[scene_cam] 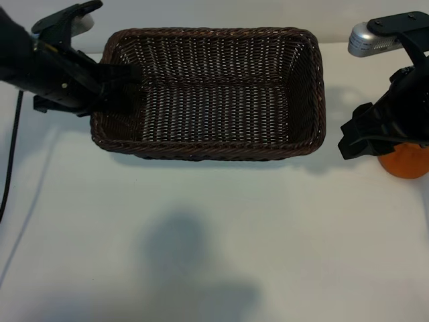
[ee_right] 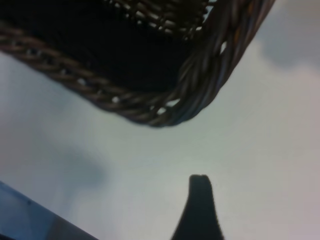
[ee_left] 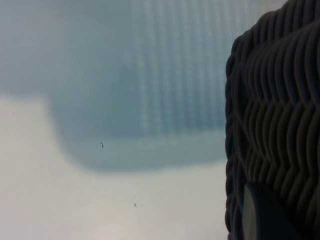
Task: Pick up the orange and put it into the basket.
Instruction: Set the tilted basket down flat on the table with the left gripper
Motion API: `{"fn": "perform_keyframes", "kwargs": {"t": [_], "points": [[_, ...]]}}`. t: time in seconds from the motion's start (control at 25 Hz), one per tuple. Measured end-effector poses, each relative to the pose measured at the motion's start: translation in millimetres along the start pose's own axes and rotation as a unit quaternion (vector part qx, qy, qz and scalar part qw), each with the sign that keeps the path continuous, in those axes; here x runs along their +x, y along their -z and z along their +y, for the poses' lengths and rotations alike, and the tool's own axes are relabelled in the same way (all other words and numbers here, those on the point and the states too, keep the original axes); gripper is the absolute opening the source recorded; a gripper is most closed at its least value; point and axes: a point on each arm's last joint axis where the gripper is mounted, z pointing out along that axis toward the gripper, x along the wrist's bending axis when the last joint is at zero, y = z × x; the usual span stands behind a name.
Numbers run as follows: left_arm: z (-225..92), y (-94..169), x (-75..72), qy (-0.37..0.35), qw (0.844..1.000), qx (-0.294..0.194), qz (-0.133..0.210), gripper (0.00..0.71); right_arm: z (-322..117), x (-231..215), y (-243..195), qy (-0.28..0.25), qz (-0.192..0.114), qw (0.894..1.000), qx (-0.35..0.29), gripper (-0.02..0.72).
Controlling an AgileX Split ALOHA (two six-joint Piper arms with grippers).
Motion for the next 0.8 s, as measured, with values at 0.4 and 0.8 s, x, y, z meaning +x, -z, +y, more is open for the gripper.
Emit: {"fn": "perform_keyframes", "kwargs": {"t": [0.4,0.8], "points": [[-3.8,-61.0,-8.8,0.001,0.999,0.033,-0.016,0.147,0.0,0.0,0.0,0.000,0.000,1.000,0.000,0.530],[-8.1,-84.6,-3.0,0.001,0.999,0.054,-0.009,0.147,0.0,0.0,0.0,0.000,0.000,1.000,0.000,0.525]]}}
